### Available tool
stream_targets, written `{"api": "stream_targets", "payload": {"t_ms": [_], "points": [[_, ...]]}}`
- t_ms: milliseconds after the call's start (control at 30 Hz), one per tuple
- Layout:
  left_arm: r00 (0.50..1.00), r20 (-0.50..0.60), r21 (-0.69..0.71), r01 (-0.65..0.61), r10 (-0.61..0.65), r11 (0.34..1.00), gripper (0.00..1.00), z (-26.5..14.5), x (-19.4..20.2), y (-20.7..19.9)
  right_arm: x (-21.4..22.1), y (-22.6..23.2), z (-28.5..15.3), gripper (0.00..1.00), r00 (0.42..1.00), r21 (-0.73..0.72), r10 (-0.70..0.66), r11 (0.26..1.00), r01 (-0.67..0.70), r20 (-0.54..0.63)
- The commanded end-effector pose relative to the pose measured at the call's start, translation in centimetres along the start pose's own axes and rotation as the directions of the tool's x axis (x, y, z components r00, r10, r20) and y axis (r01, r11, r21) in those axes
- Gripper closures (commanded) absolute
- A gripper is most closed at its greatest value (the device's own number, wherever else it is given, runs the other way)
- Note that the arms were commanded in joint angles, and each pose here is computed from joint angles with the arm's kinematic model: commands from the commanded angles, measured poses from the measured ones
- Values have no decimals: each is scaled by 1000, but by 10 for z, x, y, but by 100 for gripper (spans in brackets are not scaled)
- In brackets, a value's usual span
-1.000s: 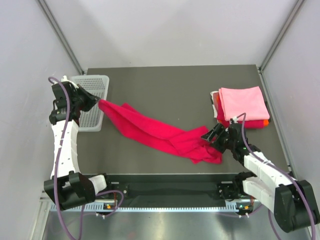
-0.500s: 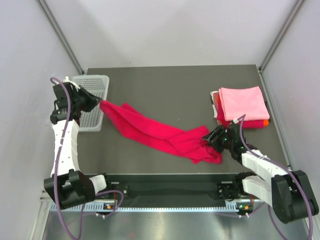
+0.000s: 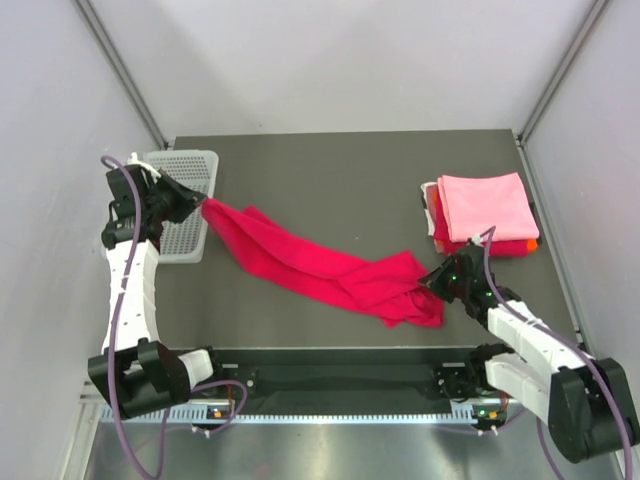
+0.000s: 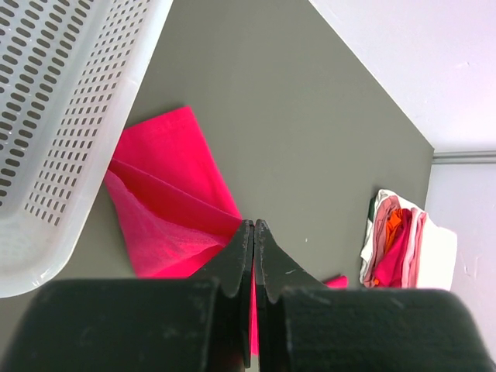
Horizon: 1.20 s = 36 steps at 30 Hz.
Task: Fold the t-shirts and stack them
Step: Flatten the tshirt out
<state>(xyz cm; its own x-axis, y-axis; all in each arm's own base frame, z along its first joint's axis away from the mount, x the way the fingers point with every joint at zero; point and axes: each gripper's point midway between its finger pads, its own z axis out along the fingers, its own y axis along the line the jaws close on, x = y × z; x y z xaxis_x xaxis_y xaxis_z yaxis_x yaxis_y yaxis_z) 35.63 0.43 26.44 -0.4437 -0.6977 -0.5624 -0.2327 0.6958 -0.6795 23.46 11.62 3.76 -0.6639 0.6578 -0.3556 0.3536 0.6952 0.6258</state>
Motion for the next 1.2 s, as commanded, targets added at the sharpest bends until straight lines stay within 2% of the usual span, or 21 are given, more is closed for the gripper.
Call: {"api": "stream_targets", "payload": {"t_ms": [0,200,300,467,667,833,967,1167], "points": [[998,63,33,-33,30,999,100,-10,-15,-13,-45,25,-19,100,984,32,-109,994,105,143],[997,67,29,-41,39,999,100,-15,-25,-22,-87,59,-50,100,945,43,-192,981,187,263],[996,77,31,-38,35,999,100,-19,-28,-26,-90,64,-57,100,941,38,-201,979,198,274],[996,84,39,-33,30,999,100,-22,-29,-29,-88,68,-60,100,940,13,-216,975,221,265],[998,63,64,-28,24,998,100,-20,-15,-25,-65,69,-58,100,957,-49,-232,969,244,177],[991,132,122,6,-22,993,100,-23,-8,-41,-57,65,-67,100,950,-49,-273,958,283,153],[994,111,140,-5,-11,990,100,-16,-3,-59,-61,64,-76,100,934,-34,-315,945,325,169],[998,68,131,-3,-6,991,100,-8,8,-56,-62,75,-87,100,921,-85,-335,930,356,197]]}}
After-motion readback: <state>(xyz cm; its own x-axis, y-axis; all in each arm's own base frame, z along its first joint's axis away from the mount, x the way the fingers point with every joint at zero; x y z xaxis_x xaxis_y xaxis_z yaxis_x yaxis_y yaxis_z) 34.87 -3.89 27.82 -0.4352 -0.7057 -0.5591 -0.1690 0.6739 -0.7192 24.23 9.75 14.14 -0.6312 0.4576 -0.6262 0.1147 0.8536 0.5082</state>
